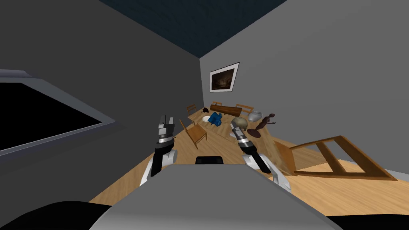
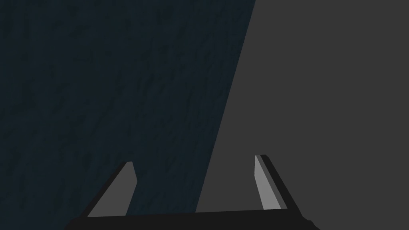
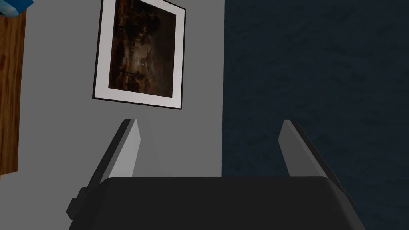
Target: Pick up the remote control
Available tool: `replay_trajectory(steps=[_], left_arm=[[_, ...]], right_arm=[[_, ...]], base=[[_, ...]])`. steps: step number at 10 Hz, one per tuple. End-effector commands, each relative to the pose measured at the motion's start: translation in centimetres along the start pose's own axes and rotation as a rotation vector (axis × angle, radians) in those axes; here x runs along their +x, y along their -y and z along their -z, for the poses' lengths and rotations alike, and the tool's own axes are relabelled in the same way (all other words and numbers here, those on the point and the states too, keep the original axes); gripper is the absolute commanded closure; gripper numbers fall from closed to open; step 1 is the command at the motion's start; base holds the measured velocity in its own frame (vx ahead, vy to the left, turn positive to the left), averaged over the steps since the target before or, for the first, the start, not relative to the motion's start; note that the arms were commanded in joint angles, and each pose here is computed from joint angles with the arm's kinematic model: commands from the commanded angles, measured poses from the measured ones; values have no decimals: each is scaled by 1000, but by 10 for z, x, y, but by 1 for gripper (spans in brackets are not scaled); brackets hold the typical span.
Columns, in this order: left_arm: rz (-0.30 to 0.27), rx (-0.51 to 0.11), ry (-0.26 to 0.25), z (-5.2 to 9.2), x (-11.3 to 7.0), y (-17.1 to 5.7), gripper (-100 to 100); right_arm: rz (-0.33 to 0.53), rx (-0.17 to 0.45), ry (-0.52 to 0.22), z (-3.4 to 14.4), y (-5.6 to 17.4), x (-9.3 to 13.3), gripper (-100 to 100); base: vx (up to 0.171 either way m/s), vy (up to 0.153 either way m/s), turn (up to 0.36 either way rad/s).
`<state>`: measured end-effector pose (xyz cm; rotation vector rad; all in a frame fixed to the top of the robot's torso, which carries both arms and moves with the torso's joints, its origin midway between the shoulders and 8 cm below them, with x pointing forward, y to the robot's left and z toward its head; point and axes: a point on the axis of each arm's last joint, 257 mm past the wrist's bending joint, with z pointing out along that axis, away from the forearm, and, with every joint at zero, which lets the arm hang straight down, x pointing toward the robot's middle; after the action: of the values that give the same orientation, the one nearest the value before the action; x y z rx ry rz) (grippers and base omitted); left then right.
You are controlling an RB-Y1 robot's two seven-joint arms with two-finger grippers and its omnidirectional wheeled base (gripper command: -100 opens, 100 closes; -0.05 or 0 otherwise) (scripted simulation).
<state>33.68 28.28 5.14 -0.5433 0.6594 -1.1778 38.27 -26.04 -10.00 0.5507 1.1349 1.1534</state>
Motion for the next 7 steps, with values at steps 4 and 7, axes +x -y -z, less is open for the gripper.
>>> replay_trajectory(steps=[4,7], left_arm=[[0,0,0,0,0,0,0],[0,0,0,0,0,0,0]], right_arm=[[130,76,-114,16,36,9,-100],[256,147,-222,35,72,12,-100]], base=[[-19,65,140],[-2,98,209]])
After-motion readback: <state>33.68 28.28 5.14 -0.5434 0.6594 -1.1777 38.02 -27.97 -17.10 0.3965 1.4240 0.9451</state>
